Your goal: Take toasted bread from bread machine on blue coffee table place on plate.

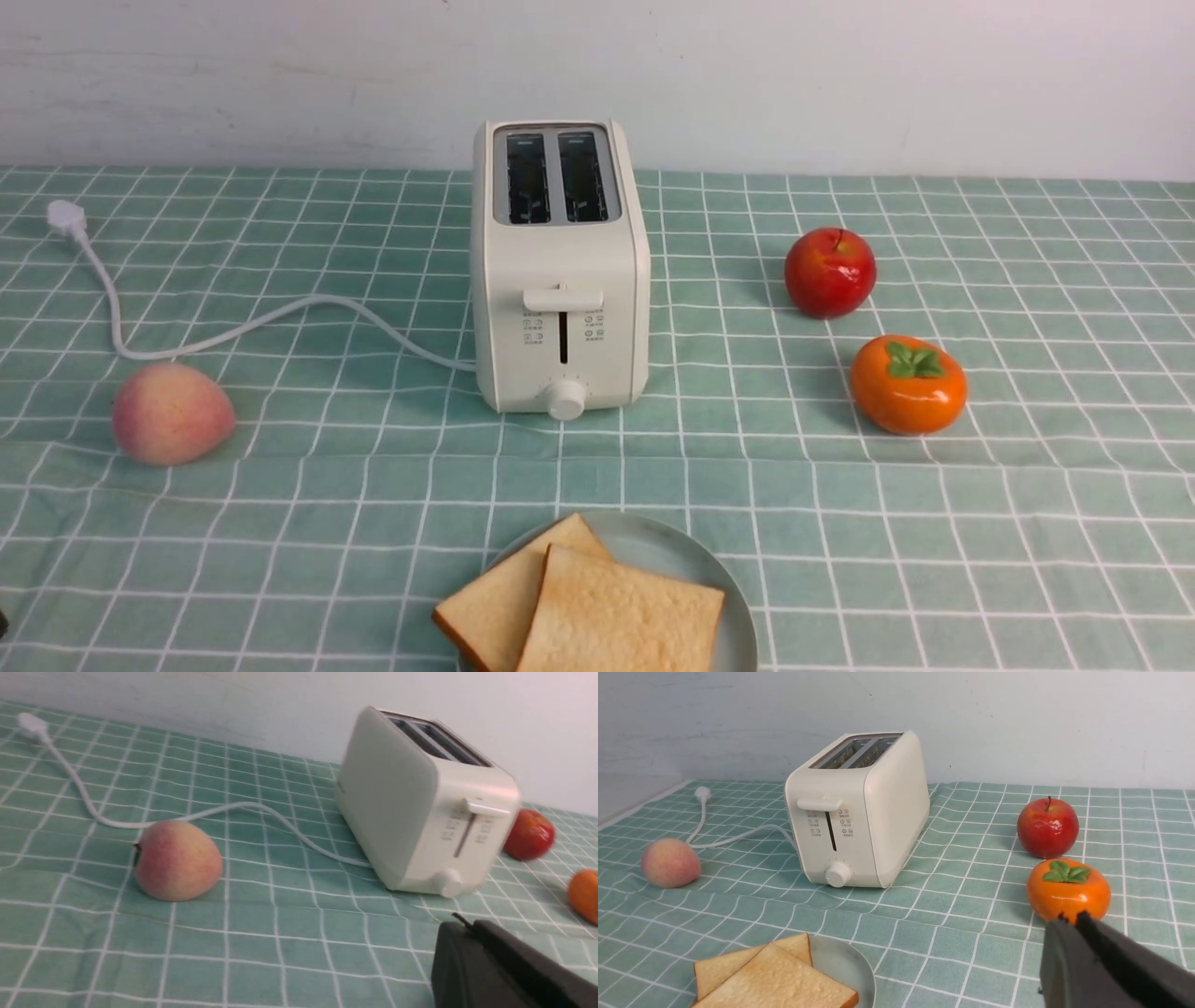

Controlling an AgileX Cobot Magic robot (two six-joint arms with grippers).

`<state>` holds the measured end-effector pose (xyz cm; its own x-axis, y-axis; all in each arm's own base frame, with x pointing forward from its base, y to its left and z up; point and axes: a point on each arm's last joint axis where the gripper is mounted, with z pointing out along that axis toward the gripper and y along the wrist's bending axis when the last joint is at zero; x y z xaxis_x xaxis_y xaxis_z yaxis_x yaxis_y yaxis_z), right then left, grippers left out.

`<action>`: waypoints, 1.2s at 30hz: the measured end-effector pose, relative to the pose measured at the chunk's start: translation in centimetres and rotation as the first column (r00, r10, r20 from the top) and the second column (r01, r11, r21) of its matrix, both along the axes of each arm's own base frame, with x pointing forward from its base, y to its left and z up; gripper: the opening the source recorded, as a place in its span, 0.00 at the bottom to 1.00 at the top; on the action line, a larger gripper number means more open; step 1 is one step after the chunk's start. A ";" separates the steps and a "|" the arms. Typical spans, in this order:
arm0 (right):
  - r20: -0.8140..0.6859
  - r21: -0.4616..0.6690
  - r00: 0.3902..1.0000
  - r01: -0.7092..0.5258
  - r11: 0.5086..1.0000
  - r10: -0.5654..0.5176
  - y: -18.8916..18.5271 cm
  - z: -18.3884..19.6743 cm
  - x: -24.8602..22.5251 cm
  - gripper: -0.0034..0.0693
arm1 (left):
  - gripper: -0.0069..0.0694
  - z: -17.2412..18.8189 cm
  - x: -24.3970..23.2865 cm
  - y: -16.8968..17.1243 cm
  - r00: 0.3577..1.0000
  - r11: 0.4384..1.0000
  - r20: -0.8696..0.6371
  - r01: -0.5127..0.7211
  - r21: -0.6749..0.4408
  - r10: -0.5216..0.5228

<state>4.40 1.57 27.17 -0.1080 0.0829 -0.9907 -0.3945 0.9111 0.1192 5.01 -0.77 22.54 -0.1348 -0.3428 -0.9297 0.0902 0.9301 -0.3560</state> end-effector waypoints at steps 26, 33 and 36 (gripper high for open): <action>0.003 0.000 1.000 0.000 1.000 0.000 0.0 0.0 0.0 0.13 | 0.07 -5.6 0.2 0.4 0.973 0.997 -0.219 -0.078 -0.005 0.075; 0.003 0.000 1.000 0.000 1.000 0.000 0.0 0.0 0.0 0.14 | 0.08 -5.6 0.2 0.4 0.973 0.997 -0.219 -0.078 -0.005 0.075; 0.003 0.000 1.000 0.000 1.000 0.000 0.0 0.0 0.0 0.14 | 0.09 -5.6 0.2 0.4 0.972 0.997 -0.222 -0.080 -0.004 0.077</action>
<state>4.40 1.57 27.20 -0.1056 0.0829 -0.9909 -0.3949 0.9111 0.1183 5.24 -0.35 16.91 -0.3088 -0.3723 -0.8752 -0.0652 0.9263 -0.3710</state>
